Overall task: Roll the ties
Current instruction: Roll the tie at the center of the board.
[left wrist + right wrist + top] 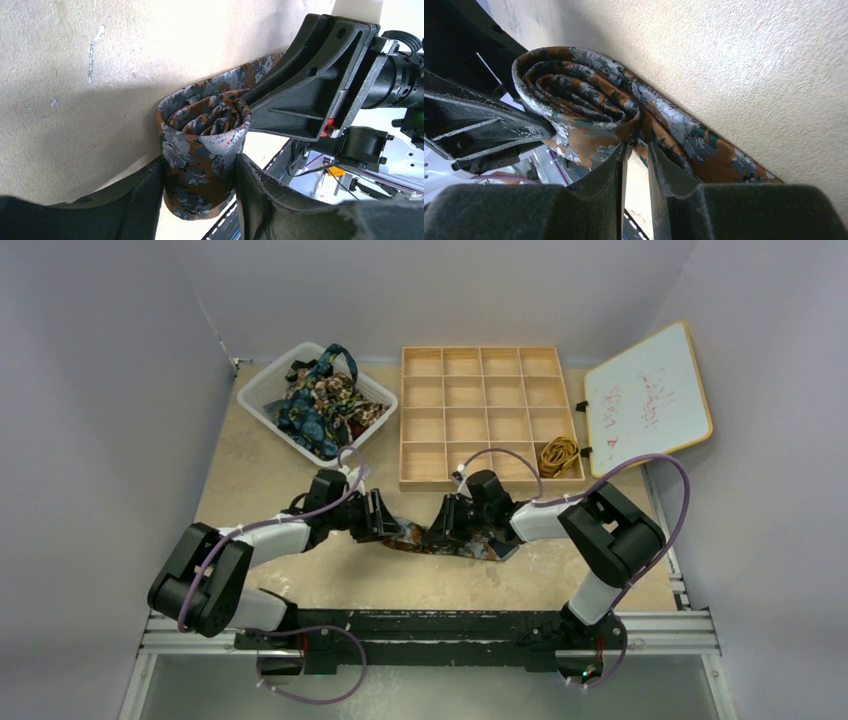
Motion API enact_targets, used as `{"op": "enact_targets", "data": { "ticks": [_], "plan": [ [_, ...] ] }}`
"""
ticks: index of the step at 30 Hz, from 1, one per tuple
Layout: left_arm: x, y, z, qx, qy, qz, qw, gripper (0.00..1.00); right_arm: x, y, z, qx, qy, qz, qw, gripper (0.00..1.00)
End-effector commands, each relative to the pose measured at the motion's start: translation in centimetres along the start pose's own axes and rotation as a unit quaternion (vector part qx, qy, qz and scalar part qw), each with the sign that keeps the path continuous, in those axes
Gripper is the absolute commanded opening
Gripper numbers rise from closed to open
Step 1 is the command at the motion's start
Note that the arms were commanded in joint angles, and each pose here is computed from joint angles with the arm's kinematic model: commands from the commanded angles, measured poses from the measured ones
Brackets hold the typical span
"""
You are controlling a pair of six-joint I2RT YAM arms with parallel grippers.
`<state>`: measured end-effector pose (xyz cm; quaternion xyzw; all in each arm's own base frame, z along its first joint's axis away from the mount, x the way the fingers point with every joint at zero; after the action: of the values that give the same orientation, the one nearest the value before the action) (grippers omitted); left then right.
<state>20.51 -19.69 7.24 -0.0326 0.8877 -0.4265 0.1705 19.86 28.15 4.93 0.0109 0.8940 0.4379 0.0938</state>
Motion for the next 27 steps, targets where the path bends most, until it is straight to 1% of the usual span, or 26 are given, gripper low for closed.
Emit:
{"op": "enact_targets", "data": {
  "ticks": [1,3,5,7,10,15,17,19,27],
  "plan": [
    [-0.6,-1.1,-0.1,0.033,-0.007,0.006,0.999,0.47,-0.3,0.3,0.1,-0.003,0.004,-0.010,1.000,0.24],
    [-0.7,-1.3,-0.1,0.036,-0.009,0.005,0.999,0.44,-0.3,0.4,0.1,-0.005,0.004,-0.011,1.000,0.24],
    [-0.8,-1.4,-0.1,0.033,-0.009,0.002,0.999,0.41,-0.3,0.7,0.0,-0.009,0.005,-0.013,1.000,0.27],
    [-1.0,-1.2,-0.2,0.019,-0.011,-0.002,1.000,0.39,-0.5,1.0,-0.3,-0.010,0.002,-0.015,1.000,0.28],
    [-1.4,-1.3,-0.4,0.002,-0.018,-0.005,1.000,0.36,-0.6,1.2,-0.8,0.000,-0.007,-0.017,1.000,0.29],
    [-2.2,-1.8,-1.2,-0.017,-0.036,-0.001,0.999,0.35,-2.0,2.2,-1.6,0.002,-0.054,-0.031,0.998,0.28],
    [-2.7,-2.1,-1.4,-0.025,-0.044,0.007,0.999,0.35,-2.2,2.7,-1.7,-0.004,-0.058,-0.032,0.998,0.27],
    [-2.7,-1.9,-1.8,-0.046,-0.039,0.005,0.998,0.35,-2.4,3.2,-1.7,-0.011,-0.062,-0.032,0.998,0.25],
    [-3.3,-2.3,-2.0,-0.097,-0.041,0.028,0.994,0.34,-3.1,4.3,-0.7,-0.014,-0.065,-0.033,0.997,0.21]
  ]
}}
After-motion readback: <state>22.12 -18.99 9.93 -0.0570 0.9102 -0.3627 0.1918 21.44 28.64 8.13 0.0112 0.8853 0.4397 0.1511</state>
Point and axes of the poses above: each gripper's point midway between its finger pads, its own z axis out along the fingers, its own y axis along the line the jaws close on, x = y × z, the point moved 4 cm from there along -z, back along the fingers
